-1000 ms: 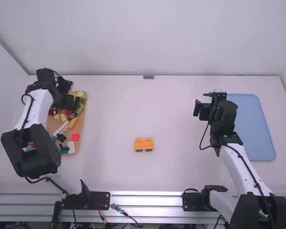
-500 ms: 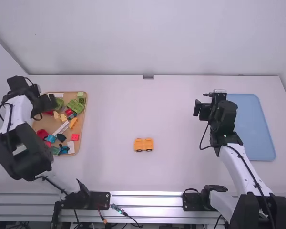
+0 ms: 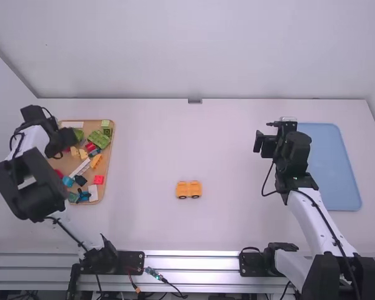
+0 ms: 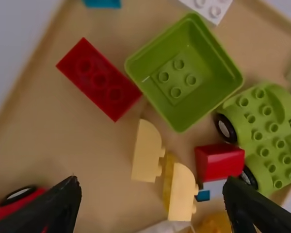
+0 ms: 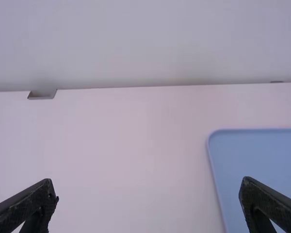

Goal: Assemble lego blocks to make yellow taxi

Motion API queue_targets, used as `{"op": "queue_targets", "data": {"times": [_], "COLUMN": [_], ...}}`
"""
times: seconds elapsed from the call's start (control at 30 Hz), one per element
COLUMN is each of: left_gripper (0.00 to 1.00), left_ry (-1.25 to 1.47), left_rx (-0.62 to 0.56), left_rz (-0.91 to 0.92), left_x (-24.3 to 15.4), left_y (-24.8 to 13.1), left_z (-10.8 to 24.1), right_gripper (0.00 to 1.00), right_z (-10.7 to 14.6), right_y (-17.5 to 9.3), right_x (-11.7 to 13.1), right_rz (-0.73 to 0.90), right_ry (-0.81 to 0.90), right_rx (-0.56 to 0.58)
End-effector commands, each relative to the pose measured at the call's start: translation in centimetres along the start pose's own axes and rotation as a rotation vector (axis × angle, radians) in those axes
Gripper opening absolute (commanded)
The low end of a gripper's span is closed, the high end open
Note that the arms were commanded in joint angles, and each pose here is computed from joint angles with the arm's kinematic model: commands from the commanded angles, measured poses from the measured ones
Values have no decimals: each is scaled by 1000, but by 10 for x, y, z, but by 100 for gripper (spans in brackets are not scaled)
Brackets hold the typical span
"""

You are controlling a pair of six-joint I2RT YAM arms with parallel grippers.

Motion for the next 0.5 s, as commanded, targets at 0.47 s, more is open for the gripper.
{"op": "queue_targets", "data": {"times": [0.47], "left_gripper": [59], "left_ry": [41], "left_rx": [81], "left_rz": [-39], "left_x": [6], "left_y": [43], "left_z": [12], "right_gripper": [99], "right_z": [-6], "right_y": [0], "right_x": [1], "right_rz": [-2], "right_ry": [3], "right_rx": [-12]}}
Point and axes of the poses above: each hand's point on the last joint's axis, 136 mm out from that joint toward the fingers, its own y axis out along the fingers, its own x axis along the line the jaws close on, z = x × y, the point moved 10 cm from there along -y, back along the fingers, and after that the axes turned 4 degrees about y, right-handed, at the moved point
